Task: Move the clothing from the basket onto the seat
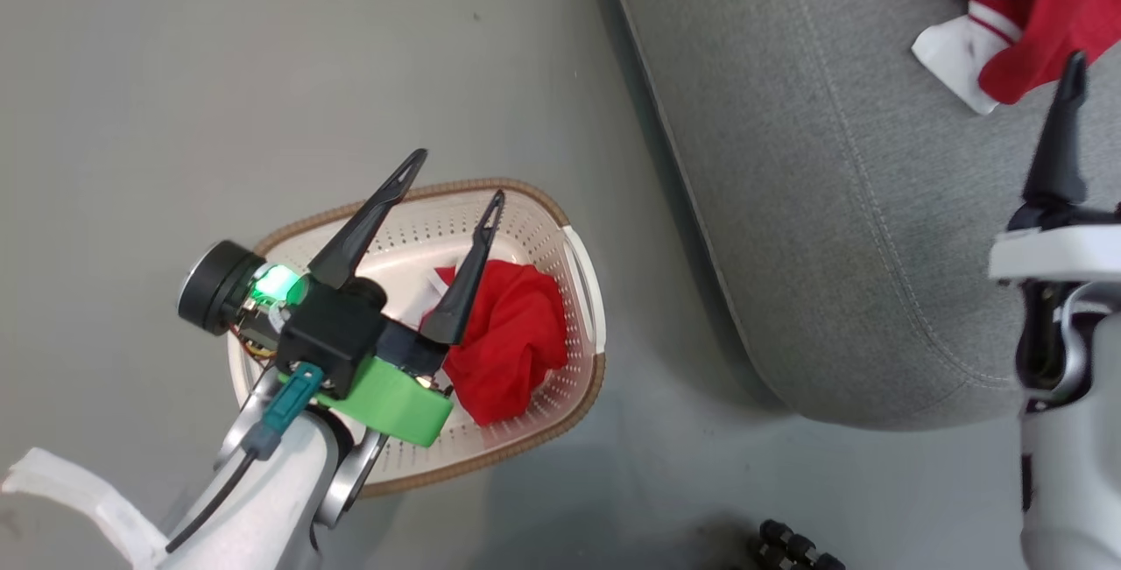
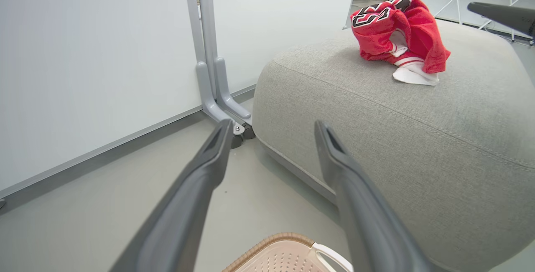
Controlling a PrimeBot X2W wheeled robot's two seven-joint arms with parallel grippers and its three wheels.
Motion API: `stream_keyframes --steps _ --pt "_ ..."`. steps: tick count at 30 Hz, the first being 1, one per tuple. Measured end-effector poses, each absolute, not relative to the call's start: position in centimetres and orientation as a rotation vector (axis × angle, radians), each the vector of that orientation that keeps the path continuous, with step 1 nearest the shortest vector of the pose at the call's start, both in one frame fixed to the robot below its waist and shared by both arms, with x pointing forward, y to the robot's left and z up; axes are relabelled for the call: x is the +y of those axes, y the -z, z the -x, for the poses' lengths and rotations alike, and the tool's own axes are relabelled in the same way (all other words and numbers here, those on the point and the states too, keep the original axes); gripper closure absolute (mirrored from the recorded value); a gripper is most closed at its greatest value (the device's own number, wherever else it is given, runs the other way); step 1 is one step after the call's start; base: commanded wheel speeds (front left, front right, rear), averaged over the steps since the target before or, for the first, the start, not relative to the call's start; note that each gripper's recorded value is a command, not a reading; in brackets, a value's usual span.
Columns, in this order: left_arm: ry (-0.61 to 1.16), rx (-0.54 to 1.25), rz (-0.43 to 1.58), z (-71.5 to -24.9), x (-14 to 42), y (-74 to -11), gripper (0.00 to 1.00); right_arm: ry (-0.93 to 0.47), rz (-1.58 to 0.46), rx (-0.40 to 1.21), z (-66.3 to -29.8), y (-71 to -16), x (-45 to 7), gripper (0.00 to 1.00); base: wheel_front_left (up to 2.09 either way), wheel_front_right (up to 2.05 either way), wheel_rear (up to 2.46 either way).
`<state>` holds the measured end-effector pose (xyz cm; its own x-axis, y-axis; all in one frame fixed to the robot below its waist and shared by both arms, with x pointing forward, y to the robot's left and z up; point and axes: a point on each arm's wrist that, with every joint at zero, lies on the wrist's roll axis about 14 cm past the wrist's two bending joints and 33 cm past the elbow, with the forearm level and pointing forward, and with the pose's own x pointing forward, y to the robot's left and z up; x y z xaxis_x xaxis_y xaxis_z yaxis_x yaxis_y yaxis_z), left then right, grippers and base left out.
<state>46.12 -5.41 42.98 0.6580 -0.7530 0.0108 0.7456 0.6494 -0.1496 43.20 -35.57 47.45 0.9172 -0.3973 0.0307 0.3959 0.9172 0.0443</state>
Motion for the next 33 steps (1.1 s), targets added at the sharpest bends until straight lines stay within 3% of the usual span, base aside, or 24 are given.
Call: stream_keyframes --steps 12,22,33 --pt "0.503 0.002 0.141 -47.4 2.3 -46.4 0.0 0.202 -0.088 -0.131 -40.2 -51.4 -27.3 0.0 0.0 0.0 0.0" --pt "0.129 -0.011 0.098 -44.7 14.2 -47.9 0.0 0.006 -0.125 -0.126 -40.5 -51.5 -20.5 0.0 0.0 0.0 0.0" --pt "0.022 -0.011 0.077 -38.9 17.8 -48.6 0.0 -0.103 -0.119 -0.108 -38.3 -52.4 -17.1 0.0 0.0 0.0 0.0"
